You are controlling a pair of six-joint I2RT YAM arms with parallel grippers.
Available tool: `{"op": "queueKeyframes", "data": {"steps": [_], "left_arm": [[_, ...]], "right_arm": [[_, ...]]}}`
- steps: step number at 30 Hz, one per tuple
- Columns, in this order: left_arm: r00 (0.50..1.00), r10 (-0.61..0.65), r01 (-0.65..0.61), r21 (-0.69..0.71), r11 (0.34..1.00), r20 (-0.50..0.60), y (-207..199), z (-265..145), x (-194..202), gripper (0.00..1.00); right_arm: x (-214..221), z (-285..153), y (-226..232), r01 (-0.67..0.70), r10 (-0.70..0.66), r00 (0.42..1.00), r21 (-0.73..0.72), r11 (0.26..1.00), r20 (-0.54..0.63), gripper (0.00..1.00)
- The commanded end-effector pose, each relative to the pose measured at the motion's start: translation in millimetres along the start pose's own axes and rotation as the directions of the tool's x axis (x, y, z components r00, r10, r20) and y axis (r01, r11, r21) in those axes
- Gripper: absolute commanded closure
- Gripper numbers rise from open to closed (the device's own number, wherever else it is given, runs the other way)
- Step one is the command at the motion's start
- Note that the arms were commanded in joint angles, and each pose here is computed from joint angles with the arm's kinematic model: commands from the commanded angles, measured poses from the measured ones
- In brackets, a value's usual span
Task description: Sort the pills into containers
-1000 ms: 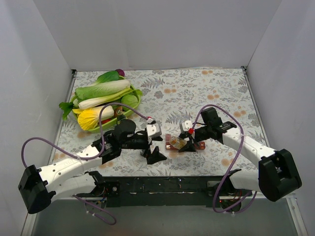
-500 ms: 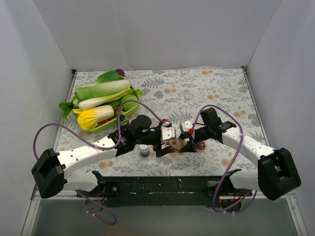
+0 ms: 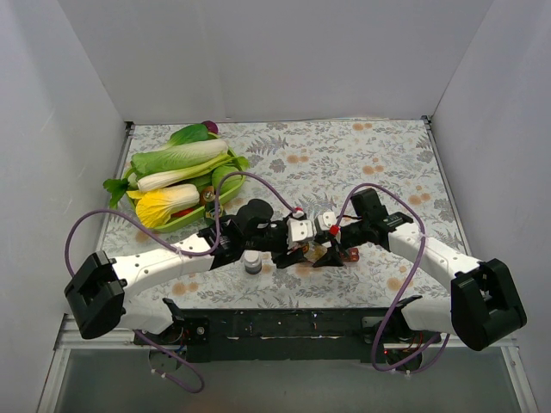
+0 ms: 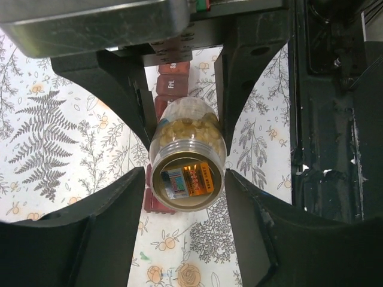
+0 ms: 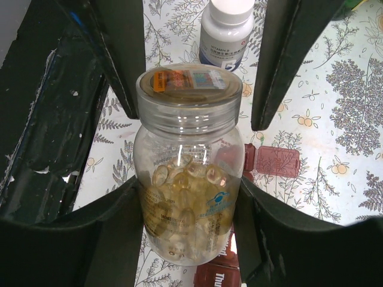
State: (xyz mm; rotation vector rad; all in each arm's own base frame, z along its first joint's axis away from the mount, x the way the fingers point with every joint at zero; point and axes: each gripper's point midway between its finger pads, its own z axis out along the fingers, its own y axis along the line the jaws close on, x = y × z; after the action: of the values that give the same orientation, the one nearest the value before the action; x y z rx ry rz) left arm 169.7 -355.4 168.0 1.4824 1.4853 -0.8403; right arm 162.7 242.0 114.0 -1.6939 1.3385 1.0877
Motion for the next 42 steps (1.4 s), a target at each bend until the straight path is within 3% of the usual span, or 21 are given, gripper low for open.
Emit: {"op": "queueKeyframes", "data": {"steps": [1,5,7,11,14,15,18,19,21,22,24,26,28,29,30,31,32,34,36,37,42], "left_arm": [[1.000,-0.001,0.001,-0.016,1.000,0.020,5,0,-18,0.50],[0.998,-0.053,0.053,-0.012,0.999,0.032,3,0,-22,0.76],[0.995,-0.091,0.092,-0.020,0.996,0.030,3,-1,-23,1.00],[0.965,-0.261,0.262,-0.035,0.964,0.025,-2,-5,-22,1.00],[0.885,-0.462,0.465,-0.054,0.884,0.048,-4,-10,-21,1.00],[0.816,-0.576,0.578,-0.068,0.813,0.054,-3,-12,-15,1.00],[0.652,-0.753,0.757,-0.108,0.644,0.081,4,-18,-5,1.00],[0.560,-0.823,0.828,-0.115,0.549,0.096,3,-19,-5,1.00],[0.464,-0.878,0.884,-0.124,0.450,0.121,3,-21,-5,1.00],[0.366,-0.920,0.928,-0.123,0.351,0.137,2,-21,-5,1.00],[0.278,-0.947,0.957,-0.130,0.259,0.161,2,-23,-5,1.00],[0.238,-0.956,0.968,-0.118,0.220,0.171,3,-25,-13,1.00],[0.302,-0.937,0.953,-0.081,0.292,0.173,2,-30,-26,1.00],[0.385,-0.907,0.923,-0.073,0.378,0.172,3,-33,-32,0.97],[0.447,-0.880,0.894,-0.062,0.443,0.163,1,-36,-35,0.87],[0.508,-0.846,0.860,-0.042,0.509,0.159,-2,-41,-41,0.49],[0.613,-0.776,0.788,-0.047,0.614,0.148,-1,-43,-40,0.30],[0.703,-0.701,0.708,-0.026,0.706,0.122,-9,-49,-38,0.03],[0.817,-0.567,0.570,0.002,0.821,0.104,-15,-49,-31,0.02],[0.850,-0.514,0.517,0.007,0.856,0.113,-14,-50,-31,0.02],[0.951,-0.262,0.273,-0.048,0.961,0.165,0,-42,-39,0.02]], "right_arm": [[-17,-2,-5,0.038,-0.038,0.999,-0.004,0.999,0.038,0.96],[-17,-3,-6,0.041,-0.041,0.999,-0.003,0.999,0.035,0.96],[-17,-3,-6,0.040,-0.040,0.999,0.000,0.999,0.034,0.96],[-16,-3,-7,0.044,-0.044,0.999,0.005,0.999,0.027,0.96],[-17,-4,-8,0.046,-0.046,0.999,0.010,0.999,0.027,0.96],[-16,-4,-9,0.043,-0.043,0.999,0.017,0.999,0.021,0.96],[-16,-5,-13,0.046,-0.046,0.999,0.039,0.998,0.012,0.96],[-15,-5,-14,0.044,-0.045,0.999,0.042,0.998,0.010,0.96],[-15,-5,-16,0.042,-0.043,0.999,0.053,0.998,0.005,0.96],[-15,-6,-17,0.041,-0.042,0.999,0.058,0.997,0.004,0.96],[-14,-6,-19,0.042,-0.042,0.999,0.067,0.997,-0.003,0.96],[-13,-6,-20,0.040,-0.039,0.999,0.075,0.996,-0.011,0.96],[-13,-7,-21,0.039,-0.038,0.999,0.079,0.996,-0.011,0.96],[-13,-6,-20,0.037,-0.036,0.999,0.076,0.996,-0.010,0.96],[-13,-6,-20,0.036,-0.036,0.999,0.075,0.997,-0.008,0.96],[-14,-7,-20,0.036,-0.036,0.999,0.073,0.997,-0.005,0.96],[-15,-6,-19,0.036,-0.037,0.999,0.066,0.997,0.003,0.96],[-16,-7,-17,0.039,-0.040,0.999,0.059,0.997,0.009,0.96],[-17,-7,-16,0.042,-0.043,0.999,0.054,0.998,0.015,0.96],[-17,-7,-15,0.044,-0.045,0.999,0.052,0.998,0.016,0.96],[-17,-6,-14,0.044,-0.045,0.999,0.044,0.998,0.020,0.96]]}}
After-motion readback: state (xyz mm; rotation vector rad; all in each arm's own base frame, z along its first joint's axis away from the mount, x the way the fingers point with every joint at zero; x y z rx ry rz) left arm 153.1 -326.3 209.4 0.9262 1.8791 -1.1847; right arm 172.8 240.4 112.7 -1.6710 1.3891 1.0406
